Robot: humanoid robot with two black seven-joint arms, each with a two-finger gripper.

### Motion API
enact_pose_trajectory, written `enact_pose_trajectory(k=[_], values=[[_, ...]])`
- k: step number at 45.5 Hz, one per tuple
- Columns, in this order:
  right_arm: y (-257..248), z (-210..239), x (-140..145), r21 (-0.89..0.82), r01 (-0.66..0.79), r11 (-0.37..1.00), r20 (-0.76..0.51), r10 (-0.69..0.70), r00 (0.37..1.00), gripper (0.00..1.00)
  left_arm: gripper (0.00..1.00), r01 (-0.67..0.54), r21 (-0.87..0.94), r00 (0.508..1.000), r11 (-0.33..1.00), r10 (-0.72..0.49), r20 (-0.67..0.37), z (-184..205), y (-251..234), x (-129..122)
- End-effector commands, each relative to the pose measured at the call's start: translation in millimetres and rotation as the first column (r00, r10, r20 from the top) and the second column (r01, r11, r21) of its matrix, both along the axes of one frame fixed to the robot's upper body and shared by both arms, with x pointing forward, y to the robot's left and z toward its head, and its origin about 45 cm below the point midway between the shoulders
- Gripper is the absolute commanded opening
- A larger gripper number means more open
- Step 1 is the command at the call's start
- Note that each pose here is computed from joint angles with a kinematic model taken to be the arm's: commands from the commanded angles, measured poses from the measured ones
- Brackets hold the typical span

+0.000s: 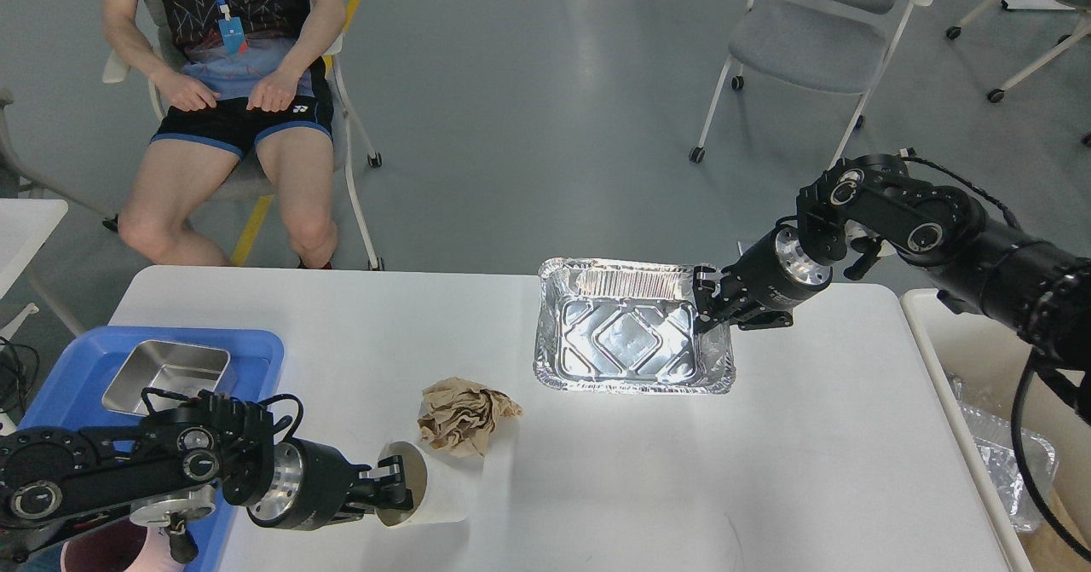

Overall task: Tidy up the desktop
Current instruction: 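Reach the left gripper to the white paper cup and grasp it, then lift the white paper cup and drop it into the foil tray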

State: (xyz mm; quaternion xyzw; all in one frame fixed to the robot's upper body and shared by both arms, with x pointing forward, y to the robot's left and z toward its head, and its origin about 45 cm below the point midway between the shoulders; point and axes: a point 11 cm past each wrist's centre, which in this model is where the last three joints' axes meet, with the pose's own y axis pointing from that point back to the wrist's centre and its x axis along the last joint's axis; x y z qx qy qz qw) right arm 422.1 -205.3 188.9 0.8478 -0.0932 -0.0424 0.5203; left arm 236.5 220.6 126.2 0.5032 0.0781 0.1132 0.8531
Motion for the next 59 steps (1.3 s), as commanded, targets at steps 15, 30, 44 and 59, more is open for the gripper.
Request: enact_pose_trajectory(k=[15,30,44,59], values=[[1.3,0.3,0.5,0.000,0.001,1.000,0.004,-0.001,1.000,0.00,0.00,0.120,-0.106,0.933,0.987,-0.076,0.351,190.7,50.3,73.5],[7.3,1.3,-1.2,0.008,-0.014,1.000,0.005,0.014,1.000,0.00,0.00,0.160,-0.211,0.889,0.964,-0.048,0.455,230.4,25.9,94.1],[17.0,2.6,-3.3,0.016,-0.028,0.999,0.020,0.028,0.999,0.00,0.01,0.131,-0.269,0.915,0.954,-0.011,0.404,154.8,-68.7,144.2],[19.9,3.7,-6.3,0.021,-0.040,0.999,0.022,0.039,0.999,0.00,0.11,0.198,-0.320,0.938,0.927,-0.084,0.336,115.0,-148.2,130.4]])
